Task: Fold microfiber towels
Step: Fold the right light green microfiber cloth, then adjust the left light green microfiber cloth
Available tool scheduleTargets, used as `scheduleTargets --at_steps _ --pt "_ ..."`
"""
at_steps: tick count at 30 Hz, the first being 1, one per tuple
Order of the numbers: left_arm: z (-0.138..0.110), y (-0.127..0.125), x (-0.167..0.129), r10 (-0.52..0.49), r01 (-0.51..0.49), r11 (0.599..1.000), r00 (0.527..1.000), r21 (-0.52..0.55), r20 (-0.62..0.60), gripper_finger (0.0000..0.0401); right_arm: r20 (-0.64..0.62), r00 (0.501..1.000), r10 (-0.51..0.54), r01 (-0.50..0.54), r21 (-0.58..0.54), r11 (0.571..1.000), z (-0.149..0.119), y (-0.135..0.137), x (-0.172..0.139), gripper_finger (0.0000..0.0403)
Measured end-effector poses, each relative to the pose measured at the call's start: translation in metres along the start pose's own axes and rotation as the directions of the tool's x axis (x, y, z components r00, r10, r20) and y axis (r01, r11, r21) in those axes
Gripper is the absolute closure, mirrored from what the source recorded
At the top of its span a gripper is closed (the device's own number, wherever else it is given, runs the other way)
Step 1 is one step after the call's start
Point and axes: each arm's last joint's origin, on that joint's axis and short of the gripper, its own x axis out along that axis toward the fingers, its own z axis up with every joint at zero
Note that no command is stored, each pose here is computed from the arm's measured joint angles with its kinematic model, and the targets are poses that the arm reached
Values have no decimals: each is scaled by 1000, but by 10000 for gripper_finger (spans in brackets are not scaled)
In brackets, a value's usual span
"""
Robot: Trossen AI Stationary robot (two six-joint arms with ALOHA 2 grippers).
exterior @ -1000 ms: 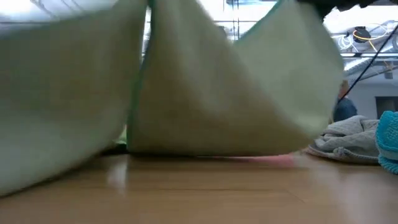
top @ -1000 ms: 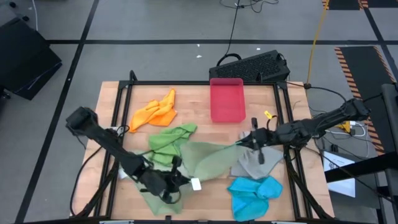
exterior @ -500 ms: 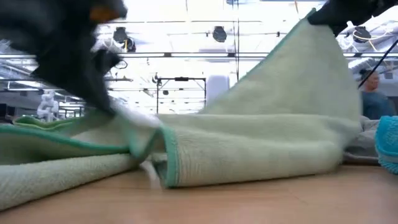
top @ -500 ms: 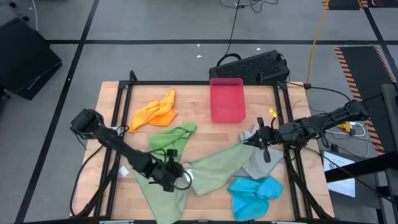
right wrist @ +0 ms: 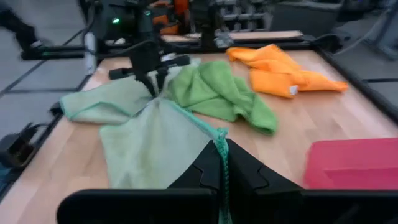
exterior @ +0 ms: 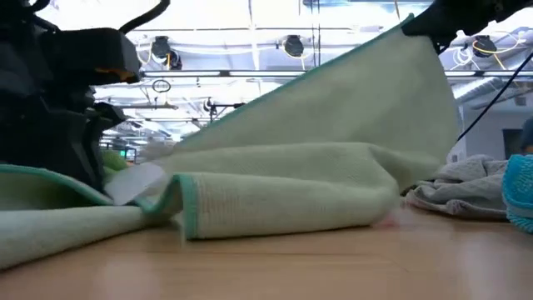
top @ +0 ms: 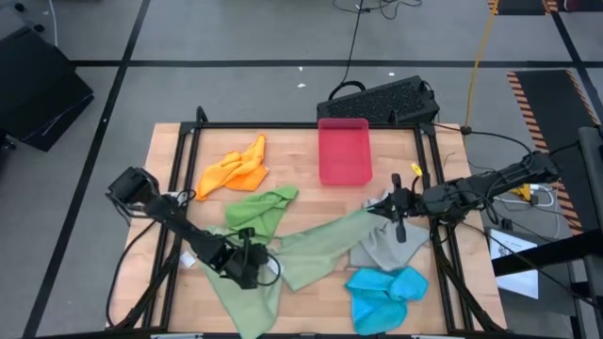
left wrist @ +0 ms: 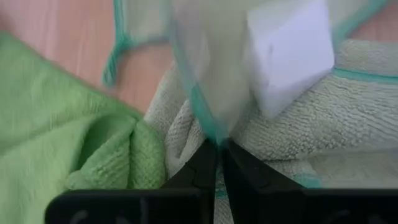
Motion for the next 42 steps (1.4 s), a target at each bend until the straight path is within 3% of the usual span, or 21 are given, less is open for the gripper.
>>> scheduleTargets --at_steps 4,8,11,13,18,22,26,28,32,36,40,42 --pt "9 2 -31 -50 54 998 994 -34 102 374 -4 1000 -31 31 18 999 -1 -3 -2 401" --pt "12 1 -52 -7 16 999 973 -36 230 362 -2 999 -34 34 23 999 0 -4 -2 401" --pt "5 -1 -50 -19 32 998 978 -61 208 337 -3 1000 -31 31 23 999 -1 -3 -2 401" --pt "-2 1 -40 -29 55 989 983 -140 180 324 -4 1000 -30 30 22 999 -1 -3 -2 401" --pt "-33 6 -1 -48 68 962 996 -263 81 325 -22 999 -31 31 16 999 -2 -4 -2 401" --pt "-46 13 13 -4 8 941 1000 -337 11 340 -29 999 -32 33 21 999 -3 -4 -2 401" --pt "-48 25 9 82 -90 929 996 -360 -36 360 -48 998 -36 38 39 999 -5 -4 -2 401" --pt "-46 30 2 86 -95 934 995 -345 -42 371 -64 997 -39 42 49 998 -7 -4 -2 401" --pt "-29 34 -22 16 -15 954 1000 -299 -1 390 -76 996 -42 46 54 997 -8 -5 -2 401" --pt "1 39 -54 -54 103 955 983 -280 176 396 -72 997 -41 45 48 998 -7 -5 -2 401" --pt "21 46 -69 -61 122 974 954 -193 295 367 -70 997 -41 44 42 998 -7 -5 -2 401" --pt "27 52 -72 -28 75 984 960 -161 279 338 -73 996 -41 44 37 998 -8 -5 -2 401"
